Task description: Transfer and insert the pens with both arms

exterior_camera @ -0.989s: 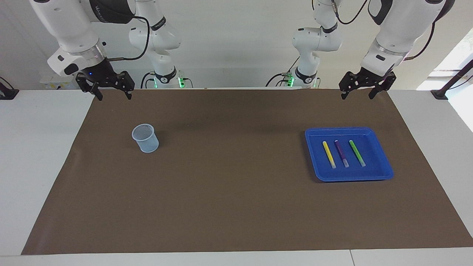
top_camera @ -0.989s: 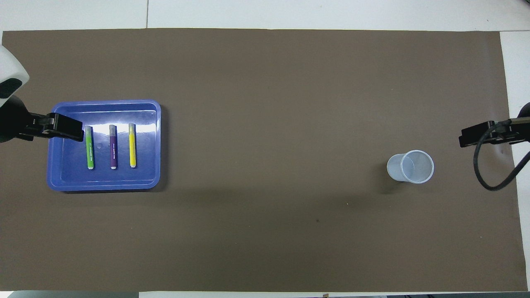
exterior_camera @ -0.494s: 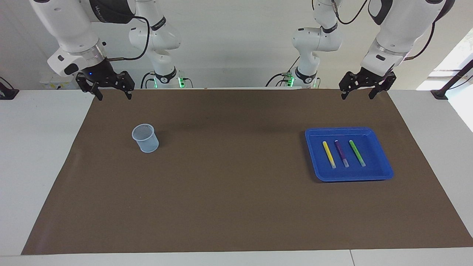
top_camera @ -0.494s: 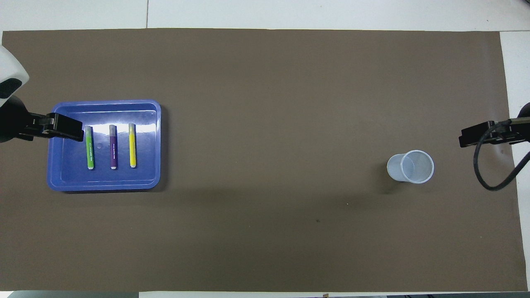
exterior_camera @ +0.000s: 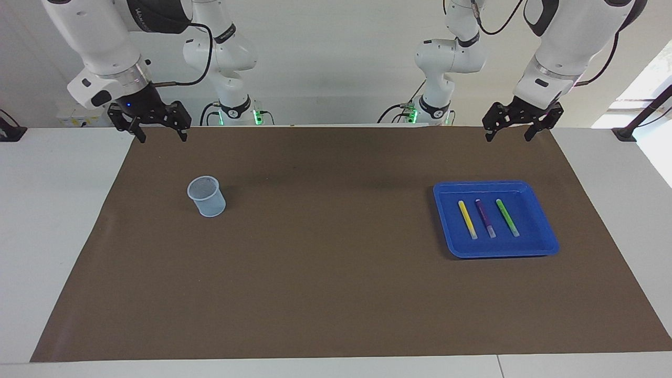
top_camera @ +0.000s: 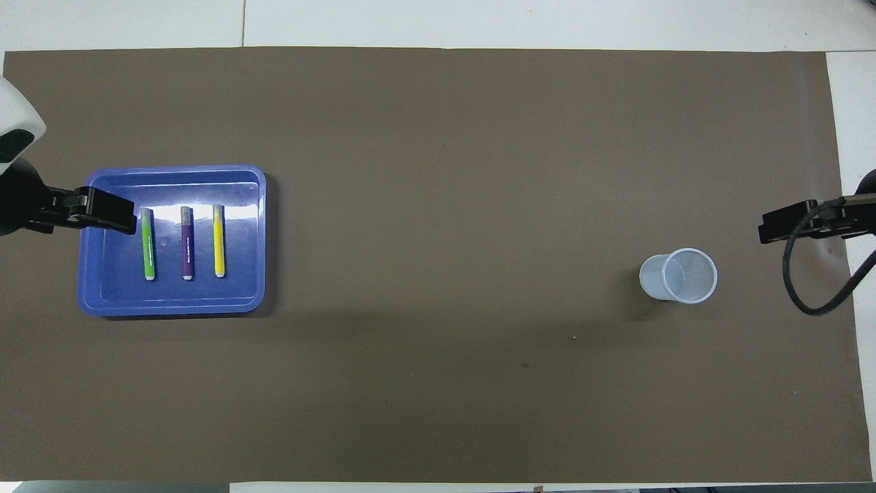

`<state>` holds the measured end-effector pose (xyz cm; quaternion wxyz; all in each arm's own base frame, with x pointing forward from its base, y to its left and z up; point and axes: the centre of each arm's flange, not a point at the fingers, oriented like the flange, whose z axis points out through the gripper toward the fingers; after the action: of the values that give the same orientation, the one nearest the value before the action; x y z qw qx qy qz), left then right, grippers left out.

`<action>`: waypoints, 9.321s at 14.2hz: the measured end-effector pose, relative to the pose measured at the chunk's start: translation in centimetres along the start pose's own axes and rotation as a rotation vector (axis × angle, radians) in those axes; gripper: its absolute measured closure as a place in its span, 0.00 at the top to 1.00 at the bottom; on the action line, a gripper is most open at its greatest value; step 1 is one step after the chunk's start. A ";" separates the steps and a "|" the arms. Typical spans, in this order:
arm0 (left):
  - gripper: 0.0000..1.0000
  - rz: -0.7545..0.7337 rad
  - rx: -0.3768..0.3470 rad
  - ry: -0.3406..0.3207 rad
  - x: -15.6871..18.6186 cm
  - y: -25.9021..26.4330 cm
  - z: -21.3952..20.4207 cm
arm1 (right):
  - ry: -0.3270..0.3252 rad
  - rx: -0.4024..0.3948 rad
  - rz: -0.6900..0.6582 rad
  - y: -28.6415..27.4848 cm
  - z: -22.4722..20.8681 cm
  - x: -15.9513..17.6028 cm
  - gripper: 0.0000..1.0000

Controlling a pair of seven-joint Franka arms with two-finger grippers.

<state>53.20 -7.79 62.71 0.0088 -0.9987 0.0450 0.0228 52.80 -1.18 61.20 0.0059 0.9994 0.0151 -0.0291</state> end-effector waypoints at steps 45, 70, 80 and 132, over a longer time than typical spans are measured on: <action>0.52 -0.091 -0.077 0.008 4.9 -14.9 32.5 | 0.000 0.000 -0.002 -0.1 0.0 0.0 1.00; 0.79 -0.095 -0.095 -0.009 6.2 -14.8 31.3 | -0.185 0.193 -0.027 -3.0 1.2 -3.0 1.00; 0.16 -0.097 -0.091 0.005 6.2 -14.9 32.1 | -0.205 0.447 0.037 -6.5 0.8 -3.3 1.00; 0.16 -1.661 -0.573 -0.827 -4.1 23.3 8.7 | -0.022 0.863 0.574 -27.0 3.2 -4.6 0.59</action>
<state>46.61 -30.45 53.82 -0.2065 -0.5895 -0.6884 0.3687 47.24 25.59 58.00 -0.3991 0.8743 -0.2732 -0.0403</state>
